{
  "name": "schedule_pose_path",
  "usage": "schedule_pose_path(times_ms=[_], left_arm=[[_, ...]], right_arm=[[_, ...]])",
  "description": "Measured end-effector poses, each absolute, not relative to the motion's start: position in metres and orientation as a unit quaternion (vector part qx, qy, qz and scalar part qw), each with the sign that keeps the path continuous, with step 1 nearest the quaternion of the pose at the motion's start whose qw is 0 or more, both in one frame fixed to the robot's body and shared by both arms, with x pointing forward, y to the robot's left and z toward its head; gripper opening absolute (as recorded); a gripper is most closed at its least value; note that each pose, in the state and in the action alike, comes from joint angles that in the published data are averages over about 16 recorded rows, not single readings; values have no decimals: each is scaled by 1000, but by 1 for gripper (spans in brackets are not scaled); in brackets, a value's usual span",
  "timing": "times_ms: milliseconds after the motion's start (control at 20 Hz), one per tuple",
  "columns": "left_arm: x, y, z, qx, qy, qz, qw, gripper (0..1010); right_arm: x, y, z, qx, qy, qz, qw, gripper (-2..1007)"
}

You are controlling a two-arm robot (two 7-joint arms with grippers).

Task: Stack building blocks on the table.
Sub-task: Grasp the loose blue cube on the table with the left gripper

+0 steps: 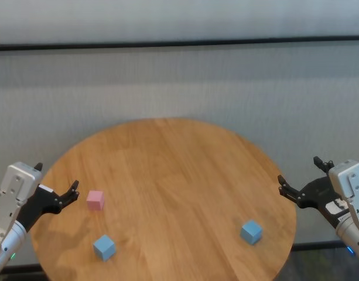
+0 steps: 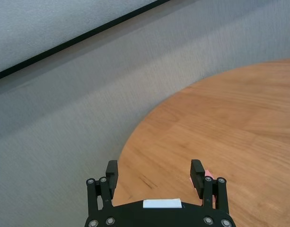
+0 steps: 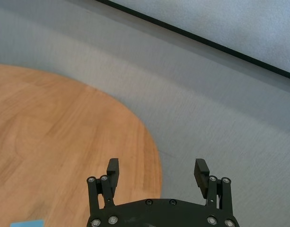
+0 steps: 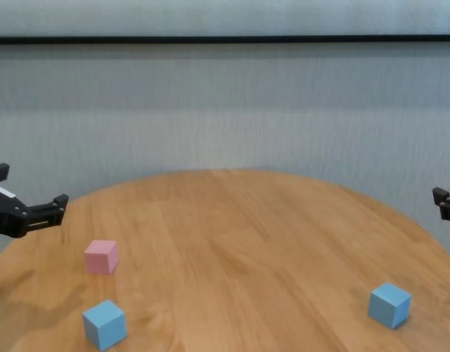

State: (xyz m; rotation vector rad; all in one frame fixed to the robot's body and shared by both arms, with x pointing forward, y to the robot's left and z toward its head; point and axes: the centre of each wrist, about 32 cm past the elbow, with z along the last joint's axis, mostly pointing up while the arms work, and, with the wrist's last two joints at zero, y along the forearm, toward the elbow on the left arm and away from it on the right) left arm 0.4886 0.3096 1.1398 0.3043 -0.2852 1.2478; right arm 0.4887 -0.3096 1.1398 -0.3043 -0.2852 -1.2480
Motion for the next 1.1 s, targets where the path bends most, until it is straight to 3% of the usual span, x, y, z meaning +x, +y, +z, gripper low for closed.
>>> schedule_pose_path(times_ms=[600, 1100], left_arm=[[488, 310, 1140, 143, -131, 572, 797, 1002], [488, 326, 1150, 155, -76, 500, 848, 1002]], right_arm=[[489, -310, 1140, -141, -133, -580, 791, 1000], [489, -310, 1140, -141, -133, -580, 791, 1001]])
